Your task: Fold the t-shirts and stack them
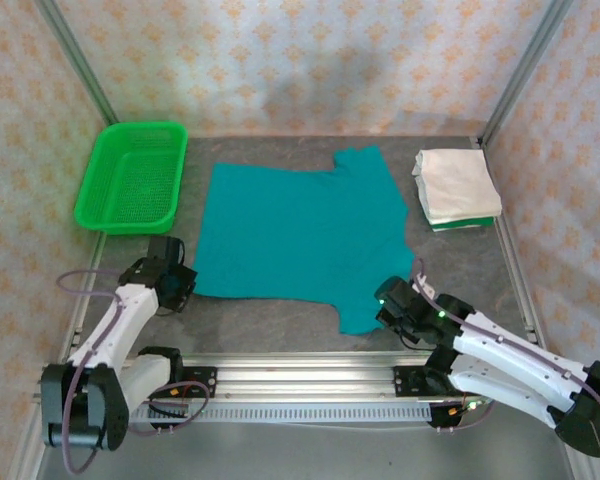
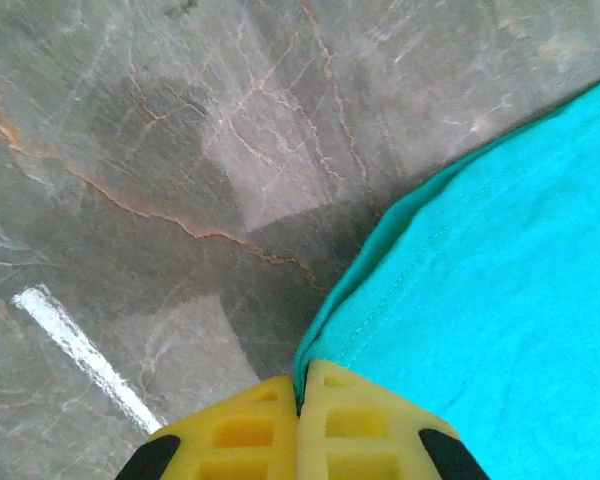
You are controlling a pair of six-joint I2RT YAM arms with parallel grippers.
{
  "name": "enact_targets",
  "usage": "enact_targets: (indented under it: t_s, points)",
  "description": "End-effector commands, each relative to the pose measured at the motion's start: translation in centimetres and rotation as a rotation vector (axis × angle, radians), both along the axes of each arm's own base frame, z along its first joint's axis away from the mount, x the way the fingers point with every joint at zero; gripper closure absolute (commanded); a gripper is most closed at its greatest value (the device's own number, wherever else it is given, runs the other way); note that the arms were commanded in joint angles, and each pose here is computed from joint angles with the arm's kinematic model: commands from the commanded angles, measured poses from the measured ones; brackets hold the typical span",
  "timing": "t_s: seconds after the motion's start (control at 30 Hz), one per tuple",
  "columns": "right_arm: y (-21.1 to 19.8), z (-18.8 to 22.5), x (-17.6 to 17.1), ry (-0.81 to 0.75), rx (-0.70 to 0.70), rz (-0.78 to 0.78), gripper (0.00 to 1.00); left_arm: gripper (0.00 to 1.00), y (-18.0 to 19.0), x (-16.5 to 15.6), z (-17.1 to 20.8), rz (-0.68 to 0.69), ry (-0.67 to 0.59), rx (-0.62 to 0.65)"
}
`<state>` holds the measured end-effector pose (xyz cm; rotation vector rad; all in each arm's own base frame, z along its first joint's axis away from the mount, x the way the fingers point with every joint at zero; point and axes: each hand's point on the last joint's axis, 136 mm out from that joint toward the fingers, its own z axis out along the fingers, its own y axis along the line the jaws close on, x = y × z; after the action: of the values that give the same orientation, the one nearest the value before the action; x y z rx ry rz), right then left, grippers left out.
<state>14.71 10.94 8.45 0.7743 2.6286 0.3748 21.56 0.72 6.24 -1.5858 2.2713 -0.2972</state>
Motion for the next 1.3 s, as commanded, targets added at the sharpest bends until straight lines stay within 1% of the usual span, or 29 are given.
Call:
enact_targets:
  t_s: [0.0, 0.13, 0.27, 0.4, 0.5, 0.7, 0.83, 1.03, 1.27]
  points:
    - [-0.5, 3.3, 2.3, -0.088, -0.047, -0.013, 1.00, 1.00, 0.9, 0.1, 1.7, 0.017, 0.012, 0.052]
    - [-0.2, 5.2, 4.0, -0.140, -0.046, 0.001, 1.00, 1.00, 1.2, 1.6, 3.3, -0.011, 0.015, 0.081]
    - [0.1, 6.8, 5.5, -0.175, -0.034, 0.010, 1.00, 1.00, 1.5, 3.0, 4.3, -0.001, -0.008, 0.095]
    - [0.8, 7.7, 7.2, -0.178, -0.003, 0.017, 1.00, 1.00, 1.5, 4.4, 4.8, -0.005, -0.008, 0.092]
    - [1.1, 8.3, 8.4, -0.179, -0.007, 0.040, 1.00, 1.00, 1.7, 5.1, 5.0, 0.001, -0.002, 0.107]
    - [1.0, 8.3, 10.4, -0.151, -0.048, 0.073, 1.00, 1.00, 2.4, 6.1, 5.4, 0.034, -0.017, 0.126]
    - [0.9, 8.1, 11.9, -0.144, -0.048, 0.080, 1.00, 1.00, 2.8, 7.3, 5.5, 0.051, -0.016, 0.132]
    - [0.5, 8.2, 13.7, -0.146, -0.046, 0.087, 1.00, 1.00, 2.8, 9.3, 5.2, 0.041, -0.004, 0.119]
    - [0.1, 7.9, 15.5, -0.115, -0.062, 0.127, 1.00, 1.00, 2.6, 10.5, 5.0, 0.017, 0.018, 0.117]
